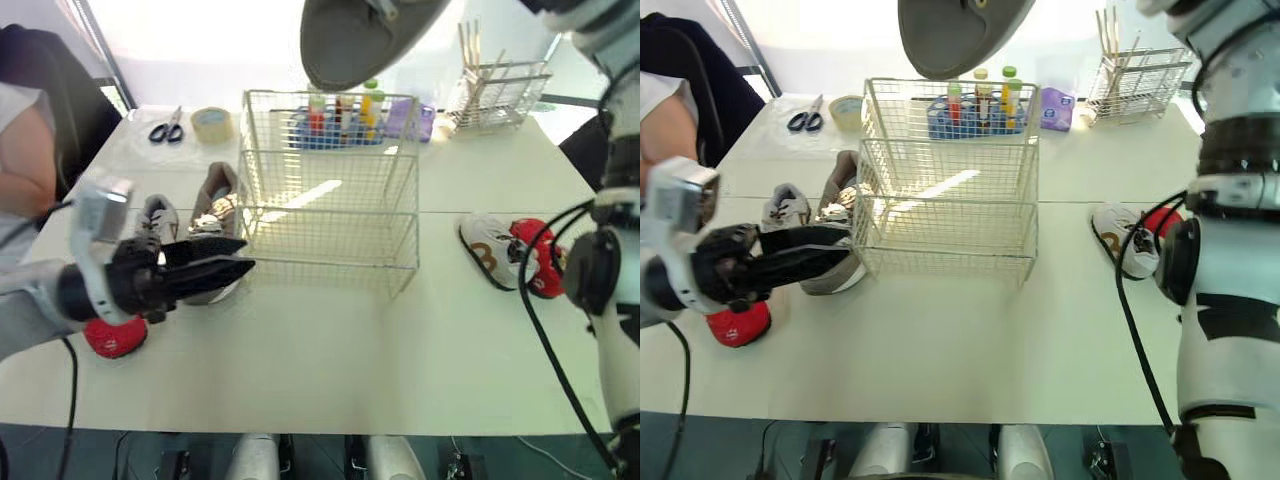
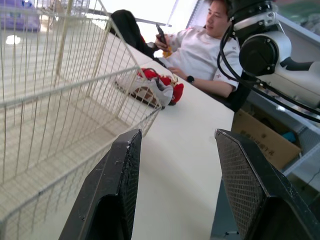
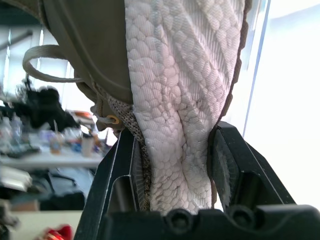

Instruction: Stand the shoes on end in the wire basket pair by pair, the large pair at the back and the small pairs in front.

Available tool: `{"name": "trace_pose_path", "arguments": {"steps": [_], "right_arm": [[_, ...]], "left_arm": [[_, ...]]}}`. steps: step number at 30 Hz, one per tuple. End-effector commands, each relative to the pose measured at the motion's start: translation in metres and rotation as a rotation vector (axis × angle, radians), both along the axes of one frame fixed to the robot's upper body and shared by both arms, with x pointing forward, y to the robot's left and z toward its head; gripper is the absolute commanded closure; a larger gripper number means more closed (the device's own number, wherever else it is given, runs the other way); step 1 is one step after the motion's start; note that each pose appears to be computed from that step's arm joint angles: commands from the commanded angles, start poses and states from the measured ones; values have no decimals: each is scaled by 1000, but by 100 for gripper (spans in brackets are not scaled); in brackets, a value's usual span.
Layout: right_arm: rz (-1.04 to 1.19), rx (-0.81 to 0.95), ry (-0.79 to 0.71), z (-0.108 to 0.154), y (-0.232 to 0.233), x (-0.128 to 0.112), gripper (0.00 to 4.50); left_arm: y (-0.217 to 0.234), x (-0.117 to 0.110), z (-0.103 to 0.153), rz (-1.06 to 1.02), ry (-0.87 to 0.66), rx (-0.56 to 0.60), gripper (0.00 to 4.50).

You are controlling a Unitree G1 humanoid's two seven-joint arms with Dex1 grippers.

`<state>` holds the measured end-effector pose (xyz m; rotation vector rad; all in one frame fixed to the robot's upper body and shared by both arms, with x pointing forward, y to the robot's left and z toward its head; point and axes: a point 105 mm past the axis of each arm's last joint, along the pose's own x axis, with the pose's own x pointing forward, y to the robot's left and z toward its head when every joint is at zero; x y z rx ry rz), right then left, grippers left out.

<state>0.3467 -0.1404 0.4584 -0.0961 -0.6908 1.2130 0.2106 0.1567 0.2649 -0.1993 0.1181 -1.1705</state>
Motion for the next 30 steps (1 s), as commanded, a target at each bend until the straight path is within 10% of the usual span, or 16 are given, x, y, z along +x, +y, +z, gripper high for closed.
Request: {"name": "trace_pose_path", "arguments": {"steps": [1,21,27,30], "right_arm": [[-97,-74,-58,-6,0,17,309],[-129,-199,200,-105,19,65,309],[-179,-207,233,-116,11,70,21],[-201,-212,220,-113,8,71,6]], "left_arm": [[6,-6,4,40,-22,-4,214],[12,-12,-8,170,13,-39,214],[9,-9,-11,166,23,-47,209],[7,-8,-11,158,25,-52,209]]}}
